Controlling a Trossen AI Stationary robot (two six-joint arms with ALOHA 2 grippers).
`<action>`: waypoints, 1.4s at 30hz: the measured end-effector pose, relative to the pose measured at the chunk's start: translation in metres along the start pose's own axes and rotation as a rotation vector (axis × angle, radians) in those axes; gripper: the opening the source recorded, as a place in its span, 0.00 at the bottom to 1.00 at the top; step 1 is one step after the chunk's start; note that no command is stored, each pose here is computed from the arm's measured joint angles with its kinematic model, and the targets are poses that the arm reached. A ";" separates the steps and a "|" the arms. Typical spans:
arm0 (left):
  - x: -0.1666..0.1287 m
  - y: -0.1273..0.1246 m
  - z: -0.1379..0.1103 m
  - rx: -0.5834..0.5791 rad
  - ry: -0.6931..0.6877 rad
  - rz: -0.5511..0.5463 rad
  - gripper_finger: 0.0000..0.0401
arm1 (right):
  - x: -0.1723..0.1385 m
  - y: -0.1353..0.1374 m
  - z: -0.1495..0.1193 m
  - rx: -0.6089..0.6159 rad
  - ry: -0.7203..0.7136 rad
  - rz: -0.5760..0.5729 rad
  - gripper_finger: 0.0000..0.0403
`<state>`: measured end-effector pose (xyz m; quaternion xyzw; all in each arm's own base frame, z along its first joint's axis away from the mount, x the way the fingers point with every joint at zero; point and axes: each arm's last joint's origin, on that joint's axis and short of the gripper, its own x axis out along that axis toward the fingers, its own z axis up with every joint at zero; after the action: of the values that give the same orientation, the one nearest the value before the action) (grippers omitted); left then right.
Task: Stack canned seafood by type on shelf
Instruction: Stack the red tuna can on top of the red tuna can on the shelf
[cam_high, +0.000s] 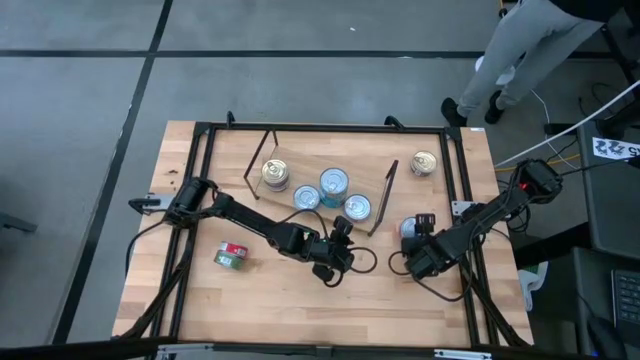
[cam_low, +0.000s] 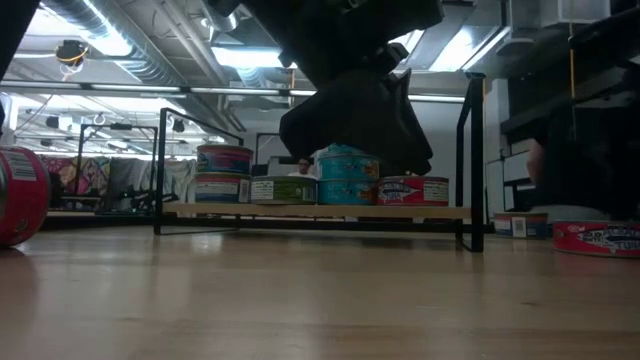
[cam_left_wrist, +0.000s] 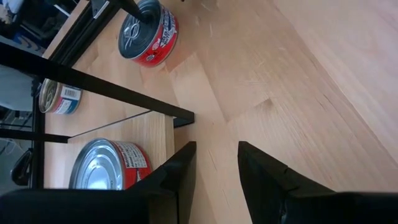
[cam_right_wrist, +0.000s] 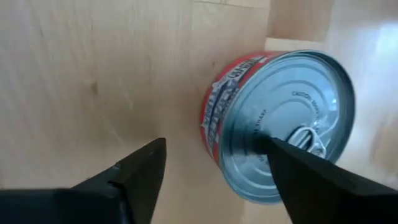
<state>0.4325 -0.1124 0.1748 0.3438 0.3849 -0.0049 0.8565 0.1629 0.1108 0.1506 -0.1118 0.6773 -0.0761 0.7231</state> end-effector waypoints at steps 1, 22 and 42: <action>0.000 0.000 0.000 0.000 0.000 0.000 0.28 | 0.001 0.000 0.000 0.000 -0.004 -0.003 0.64; 0.000 0.000 0.000 0.000 0.001 -0.001 0.28 | -0.007 0.004 0.008 0.016 -0.044 0.044 0.16; 0.000 0.001 0.004 -0.022 -0.047 0.008 0.28 | -0.014 0.018 0.030 0.077 -0.238 0.219 0.00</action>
<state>0.4359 -0.1140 0.1773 0.3355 0.3633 -0.0050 0.8691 0.1909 0.1330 0.1607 -0.0177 0.5916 -0.0087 0.8060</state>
